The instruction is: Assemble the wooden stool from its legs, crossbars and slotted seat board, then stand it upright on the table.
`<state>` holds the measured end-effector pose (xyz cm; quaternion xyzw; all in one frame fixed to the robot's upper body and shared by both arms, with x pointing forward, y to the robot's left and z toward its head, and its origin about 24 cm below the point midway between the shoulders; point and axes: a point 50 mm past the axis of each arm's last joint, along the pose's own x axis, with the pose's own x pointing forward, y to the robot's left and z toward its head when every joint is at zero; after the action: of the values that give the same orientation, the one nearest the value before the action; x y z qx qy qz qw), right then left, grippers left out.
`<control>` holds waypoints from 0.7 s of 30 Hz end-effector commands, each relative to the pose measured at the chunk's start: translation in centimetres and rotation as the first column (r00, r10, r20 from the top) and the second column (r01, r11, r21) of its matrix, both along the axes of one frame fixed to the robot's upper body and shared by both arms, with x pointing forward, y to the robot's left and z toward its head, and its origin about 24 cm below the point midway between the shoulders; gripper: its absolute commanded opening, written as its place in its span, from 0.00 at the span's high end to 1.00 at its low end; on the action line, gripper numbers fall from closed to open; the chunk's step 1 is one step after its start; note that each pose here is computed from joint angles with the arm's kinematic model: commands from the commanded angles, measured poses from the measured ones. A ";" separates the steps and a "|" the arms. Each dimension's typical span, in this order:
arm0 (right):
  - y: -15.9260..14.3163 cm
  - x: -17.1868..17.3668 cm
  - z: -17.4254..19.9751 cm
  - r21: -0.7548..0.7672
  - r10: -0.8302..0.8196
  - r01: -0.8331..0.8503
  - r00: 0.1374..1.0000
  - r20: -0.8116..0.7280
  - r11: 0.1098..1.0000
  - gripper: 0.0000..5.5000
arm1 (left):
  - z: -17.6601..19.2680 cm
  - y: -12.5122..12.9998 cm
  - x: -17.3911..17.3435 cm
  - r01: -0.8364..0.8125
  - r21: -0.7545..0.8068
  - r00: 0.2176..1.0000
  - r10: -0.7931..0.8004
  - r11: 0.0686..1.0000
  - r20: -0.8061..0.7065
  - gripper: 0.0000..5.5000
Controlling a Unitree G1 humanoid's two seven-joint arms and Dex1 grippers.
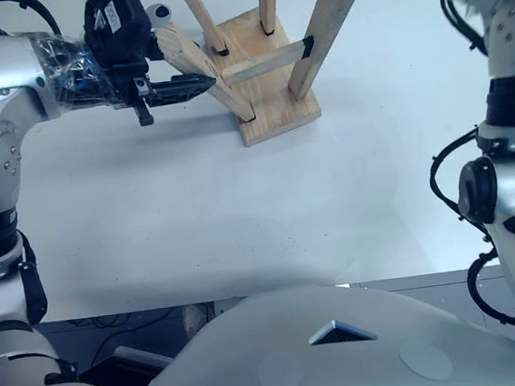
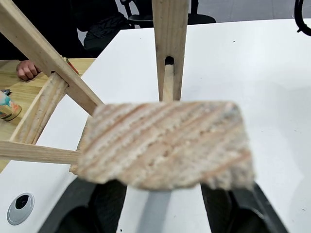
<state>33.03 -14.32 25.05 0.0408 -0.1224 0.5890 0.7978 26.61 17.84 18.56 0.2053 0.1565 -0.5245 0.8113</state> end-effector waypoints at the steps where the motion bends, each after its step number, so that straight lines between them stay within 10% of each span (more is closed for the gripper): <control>1: 0.8 -0.7 1.8 0.065 -0.072 0.068 0.996 0.058 0.996 0.52 | -3.6 0.5 -0.4 -0.043 0.063 0.984 0.053 0.997 -0.168 0.63; 8: 7.6 -3.9 -6.2 -0.382 -0.371 0.494 0.859 0.352 0.781 0.73 | -3.2 0.5 0.0 -0.069 0.054 0.983 0.077 0.996 -0.168 0.63; 15: 8.8 -4.6 -16.3 -0.678 -0.315 0.449 0.893 0.321 0.582 0.94 | -3.1 0.4 0.5 -0.059 0.077 0.982 0.071 0.995 -0.172 0.63; 21: 8.9 -5.3 -18.4 -0.723 -0.327 0.360 0.925 0.194 0.590 1.00 | -2.3 -2.3 1.6 -0.004 0.067 0.989 0.013 0.998 -0.145 0.63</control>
<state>28.89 -4.93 11.42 -0.3462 -0.0112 0.3854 0.8552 28.12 16.36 18.89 0.2062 0.1729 -0.5296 0.8045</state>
